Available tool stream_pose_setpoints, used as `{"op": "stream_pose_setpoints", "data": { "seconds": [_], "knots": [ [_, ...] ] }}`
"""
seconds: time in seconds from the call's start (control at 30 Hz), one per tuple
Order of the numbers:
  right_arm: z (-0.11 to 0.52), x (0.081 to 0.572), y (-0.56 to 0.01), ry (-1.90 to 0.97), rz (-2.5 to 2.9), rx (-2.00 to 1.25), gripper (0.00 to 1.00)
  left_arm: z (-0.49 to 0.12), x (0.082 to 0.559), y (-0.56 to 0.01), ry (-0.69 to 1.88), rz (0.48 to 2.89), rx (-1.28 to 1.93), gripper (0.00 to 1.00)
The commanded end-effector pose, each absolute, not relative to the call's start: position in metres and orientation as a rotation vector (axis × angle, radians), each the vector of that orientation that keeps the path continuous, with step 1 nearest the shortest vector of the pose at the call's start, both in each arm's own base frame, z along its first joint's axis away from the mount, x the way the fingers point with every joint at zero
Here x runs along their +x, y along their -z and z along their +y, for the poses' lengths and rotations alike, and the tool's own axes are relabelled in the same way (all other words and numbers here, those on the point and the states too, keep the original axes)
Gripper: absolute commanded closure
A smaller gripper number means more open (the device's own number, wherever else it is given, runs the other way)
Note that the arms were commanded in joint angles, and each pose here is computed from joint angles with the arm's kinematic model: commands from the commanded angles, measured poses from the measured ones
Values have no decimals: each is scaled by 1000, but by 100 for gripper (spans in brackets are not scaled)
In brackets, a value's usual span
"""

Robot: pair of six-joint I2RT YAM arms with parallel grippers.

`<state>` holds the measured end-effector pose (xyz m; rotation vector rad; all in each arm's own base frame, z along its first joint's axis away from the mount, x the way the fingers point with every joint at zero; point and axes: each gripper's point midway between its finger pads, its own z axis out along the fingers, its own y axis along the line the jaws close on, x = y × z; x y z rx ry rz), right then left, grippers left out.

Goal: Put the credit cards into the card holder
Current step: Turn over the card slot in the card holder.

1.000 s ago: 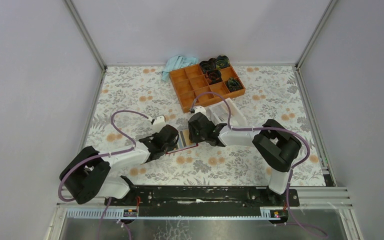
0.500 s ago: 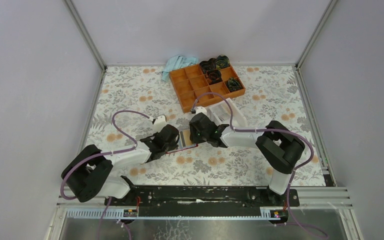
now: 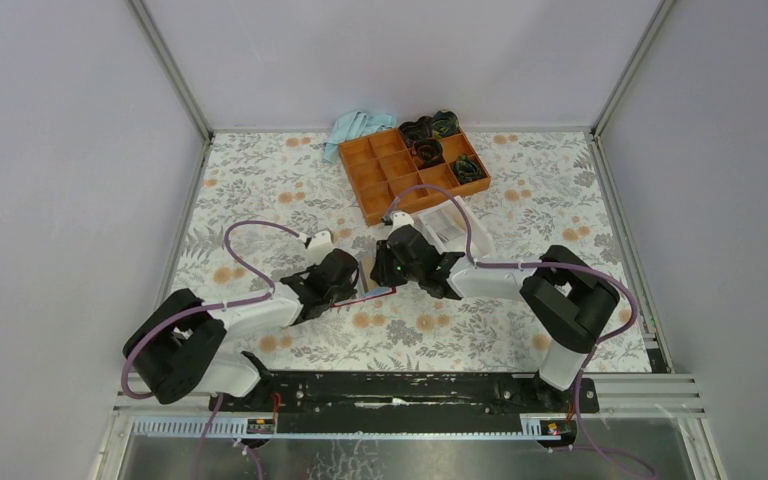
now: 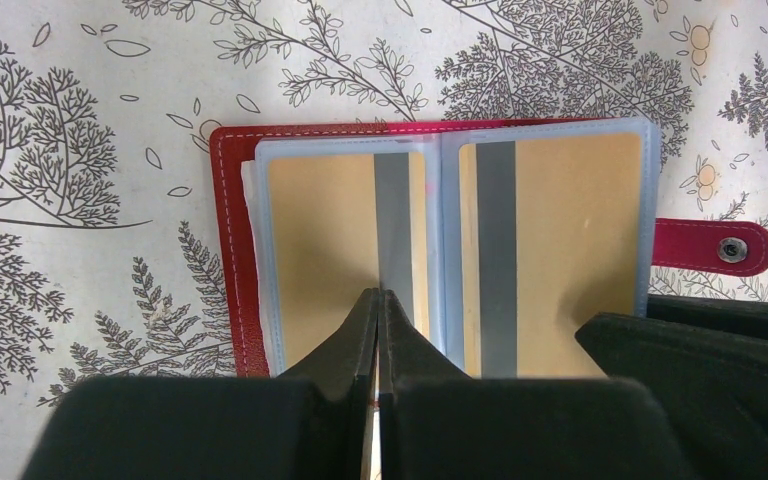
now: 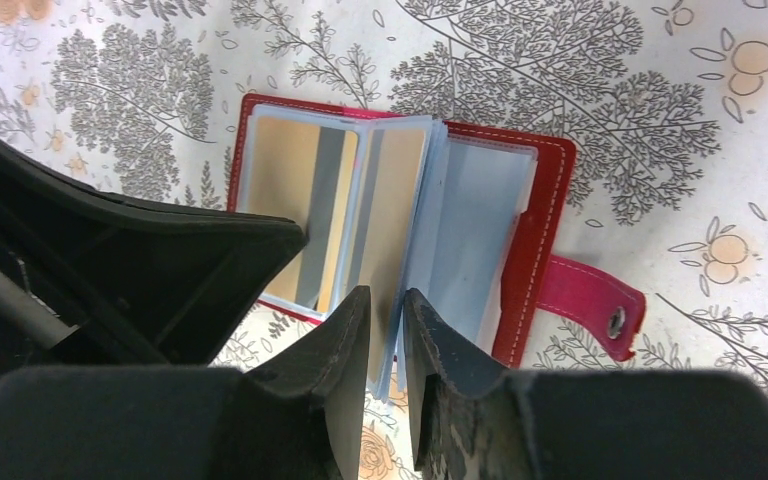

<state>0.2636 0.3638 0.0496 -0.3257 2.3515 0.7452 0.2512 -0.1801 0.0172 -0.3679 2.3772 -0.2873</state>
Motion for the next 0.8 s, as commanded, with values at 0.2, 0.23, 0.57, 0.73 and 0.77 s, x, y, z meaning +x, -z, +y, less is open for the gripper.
{"op": "stream_pose_setpoints", "data": {
  "seconds": [0.2, 0.23, 0.57, 0.73, 0.77],
  "knots": [
    [388, 259, -86, -938, 2247, -334, 74, -174, 243, -9, 267, 2395, -372, 100],
    [390, 258, -88, -954, 2241, -336, 74, -175, 243, -10, 271, 2395, -372, 100],
    [403, 248, -107, -1117, 2173, -335, 71, -173, 243, -12, 265, 2390, -377, 100],
    [409, 242, -109, -1210, 2145, -323, 67, -170, 241, -13, 259, 2385, -381, 100],
    [411, 241, -109, -1218, 2146, -321, 66, -170, 241, -13, 259, 2385, -380, 100]
  ]
}}
